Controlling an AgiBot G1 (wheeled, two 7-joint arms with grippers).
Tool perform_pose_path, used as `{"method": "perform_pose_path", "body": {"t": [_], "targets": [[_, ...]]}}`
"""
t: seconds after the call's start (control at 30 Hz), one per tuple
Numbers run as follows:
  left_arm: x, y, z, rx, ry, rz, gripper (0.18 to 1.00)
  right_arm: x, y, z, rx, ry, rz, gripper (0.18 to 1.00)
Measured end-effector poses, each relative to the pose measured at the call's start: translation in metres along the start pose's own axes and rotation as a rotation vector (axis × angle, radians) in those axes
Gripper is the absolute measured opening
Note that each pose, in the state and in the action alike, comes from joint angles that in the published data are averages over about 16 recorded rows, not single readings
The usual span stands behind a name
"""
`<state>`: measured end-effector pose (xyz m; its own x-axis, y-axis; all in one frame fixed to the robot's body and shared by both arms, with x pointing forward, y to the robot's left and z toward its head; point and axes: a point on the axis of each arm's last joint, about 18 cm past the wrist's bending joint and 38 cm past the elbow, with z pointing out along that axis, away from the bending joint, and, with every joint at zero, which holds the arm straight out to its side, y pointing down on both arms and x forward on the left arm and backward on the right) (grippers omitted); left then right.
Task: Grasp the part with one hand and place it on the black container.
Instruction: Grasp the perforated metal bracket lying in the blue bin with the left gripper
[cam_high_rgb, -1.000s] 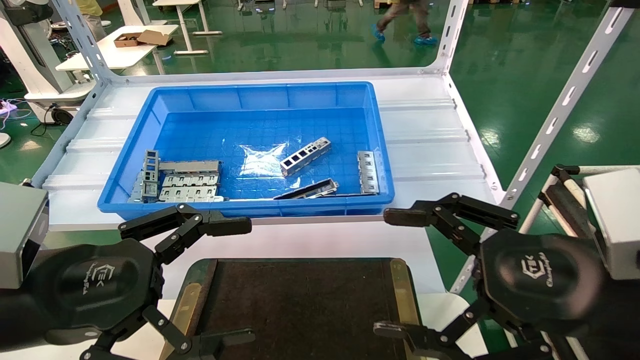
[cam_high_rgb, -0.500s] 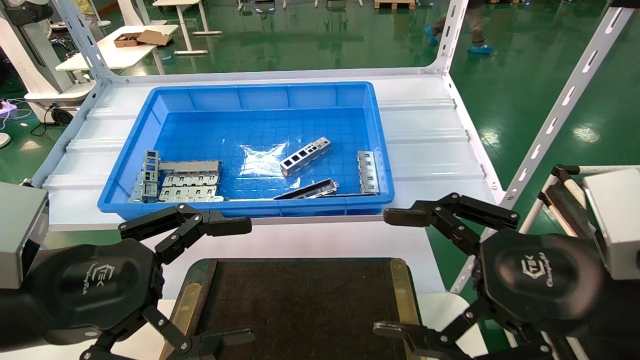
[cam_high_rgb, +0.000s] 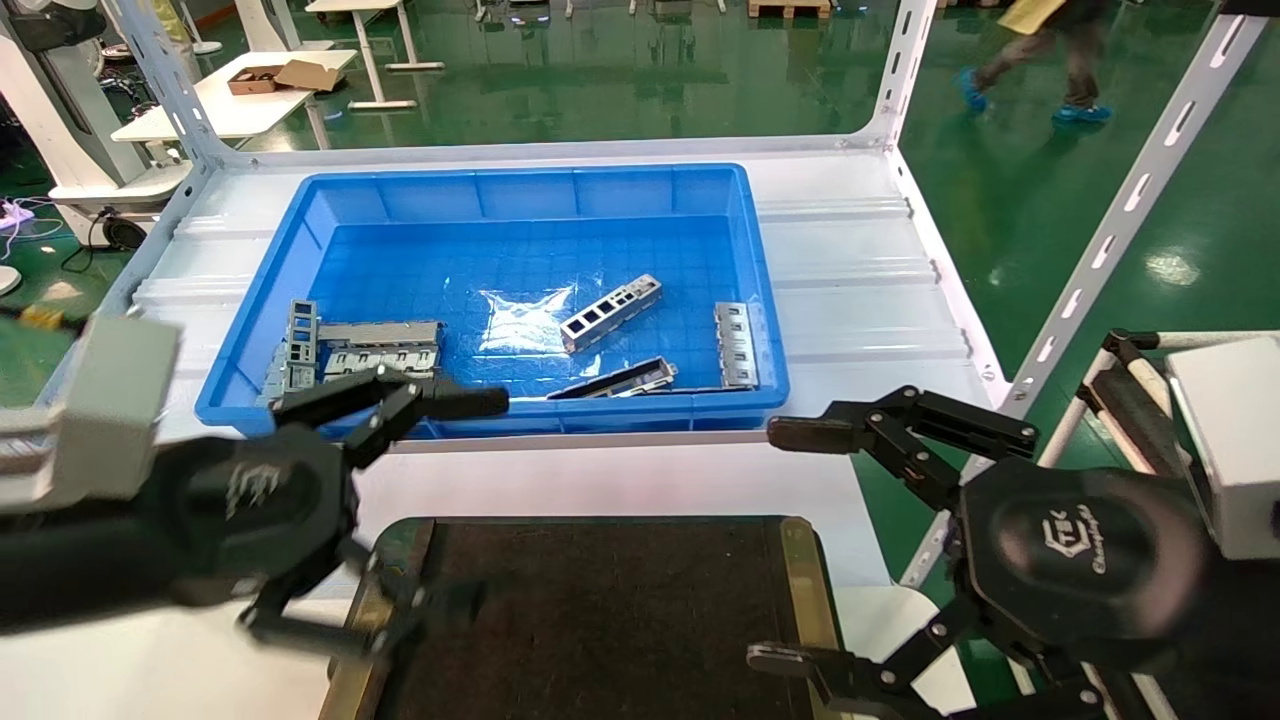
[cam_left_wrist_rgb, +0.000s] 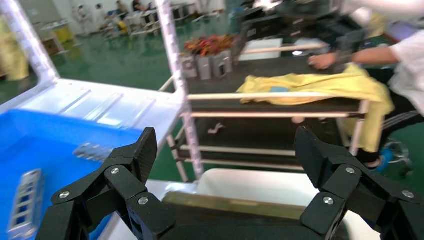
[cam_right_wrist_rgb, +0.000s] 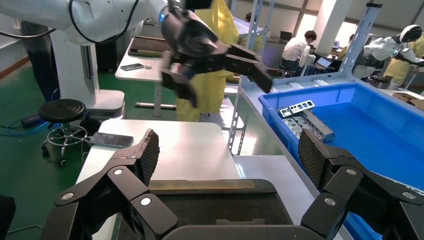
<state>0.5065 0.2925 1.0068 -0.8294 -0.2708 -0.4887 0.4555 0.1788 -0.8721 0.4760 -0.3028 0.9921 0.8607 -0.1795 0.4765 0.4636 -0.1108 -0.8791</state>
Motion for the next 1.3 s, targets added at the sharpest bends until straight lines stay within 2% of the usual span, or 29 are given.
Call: {"method": "perform_pose_path", "body": {"t": [0.53, 0.9, 1.3], "targets": [[-0.078, 0.005, 0.059, -0.086, -0.19, -0.014, 1.0, 0.0, 0.0, 0.0, 0.0, 0.0, 0.0, 1.001], [-0.134, 0.025, 0.114, -0.15, -0.329, -0.064, 1.0, 0.0, 0.0, 0.0, 0.0, 0.0, 0.0, 1.001], [-0.174, 0.051, 0.17, -0.208, -0.46, -0.126, 1.0, 0.0, 0.0, 0.0, 0.0, 0.0, 0.0, 1.001]]}}
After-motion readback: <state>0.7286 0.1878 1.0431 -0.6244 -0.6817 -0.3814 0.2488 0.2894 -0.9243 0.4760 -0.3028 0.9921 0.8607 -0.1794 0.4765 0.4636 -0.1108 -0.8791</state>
